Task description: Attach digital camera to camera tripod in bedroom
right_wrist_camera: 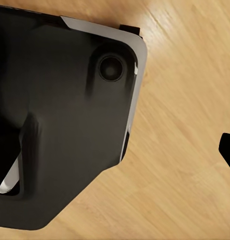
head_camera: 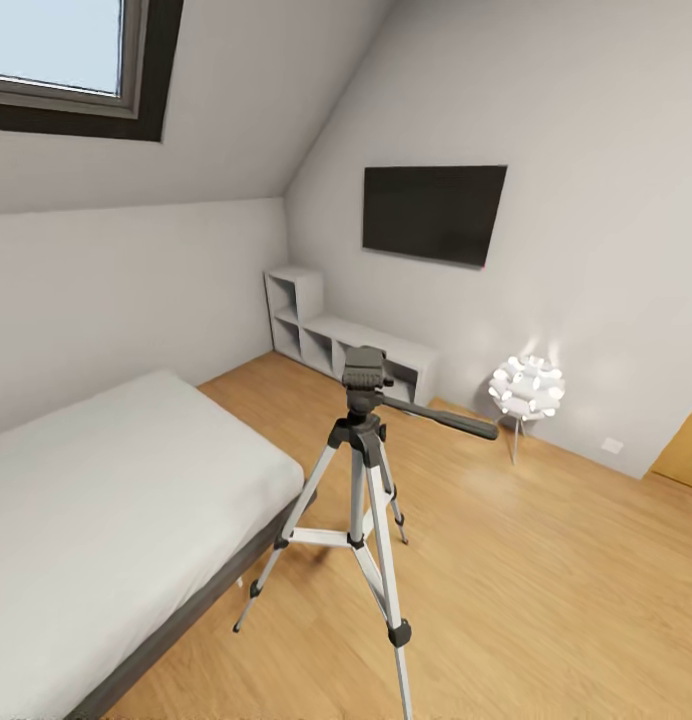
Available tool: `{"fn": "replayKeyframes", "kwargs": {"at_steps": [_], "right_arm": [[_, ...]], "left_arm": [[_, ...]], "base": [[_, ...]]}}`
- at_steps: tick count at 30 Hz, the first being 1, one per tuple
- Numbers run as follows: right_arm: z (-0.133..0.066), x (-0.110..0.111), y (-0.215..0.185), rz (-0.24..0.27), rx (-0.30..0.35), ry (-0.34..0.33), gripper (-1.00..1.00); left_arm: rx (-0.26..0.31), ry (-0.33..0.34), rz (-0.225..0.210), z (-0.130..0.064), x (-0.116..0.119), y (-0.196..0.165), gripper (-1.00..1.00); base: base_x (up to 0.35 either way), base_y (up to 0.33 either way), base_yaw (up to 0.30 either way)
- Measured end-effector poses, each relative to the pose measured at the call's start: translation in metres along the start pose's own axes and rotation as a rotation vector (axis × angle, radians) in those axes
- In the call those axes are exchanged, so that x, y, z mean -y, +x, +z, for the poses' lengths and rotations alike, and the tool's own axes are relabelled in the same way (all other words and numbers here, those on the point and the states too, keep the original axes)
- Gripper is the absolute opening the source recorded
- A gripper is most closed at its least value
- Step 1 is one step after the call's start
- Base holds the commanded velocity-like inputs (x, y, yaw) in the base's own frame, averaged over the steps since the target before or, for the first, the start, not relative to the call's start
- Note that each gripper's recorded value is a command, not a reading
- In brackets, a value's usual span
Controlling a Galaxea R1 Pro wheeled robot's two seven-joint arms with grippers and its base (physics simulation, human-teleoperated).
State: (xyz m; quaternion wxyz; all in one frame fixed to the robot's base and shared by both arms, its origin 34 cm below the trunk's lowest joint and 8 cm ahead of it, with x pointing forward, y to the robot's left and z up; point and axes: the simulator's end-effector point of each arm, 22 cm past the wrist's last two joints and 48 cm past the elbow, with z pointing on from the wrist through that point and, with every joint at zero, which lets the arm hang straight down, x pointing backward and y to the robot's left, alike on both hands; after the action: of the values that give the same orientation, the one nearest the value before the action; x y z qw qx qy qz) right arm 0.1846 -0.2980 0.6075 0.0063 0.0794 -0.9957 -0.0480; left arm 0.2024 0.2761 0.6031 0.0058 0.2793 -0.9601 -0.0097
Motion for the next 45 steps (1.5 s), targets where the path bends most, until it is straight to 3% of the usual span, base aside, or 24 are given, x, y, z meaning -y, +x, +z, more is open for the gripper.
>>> {"fn": "replayKeyframes", "kwargs": {"at_steps": [45], "right_arm": [[0.005,-0.004,0.028,0.004,-0.072,-0.011,1.00]], "left_arm": [[-0.062,-0.040,0.000,0.006,-0.016,0.025,-1.00]], "base": [[0.000,0.000,0.000]]}}
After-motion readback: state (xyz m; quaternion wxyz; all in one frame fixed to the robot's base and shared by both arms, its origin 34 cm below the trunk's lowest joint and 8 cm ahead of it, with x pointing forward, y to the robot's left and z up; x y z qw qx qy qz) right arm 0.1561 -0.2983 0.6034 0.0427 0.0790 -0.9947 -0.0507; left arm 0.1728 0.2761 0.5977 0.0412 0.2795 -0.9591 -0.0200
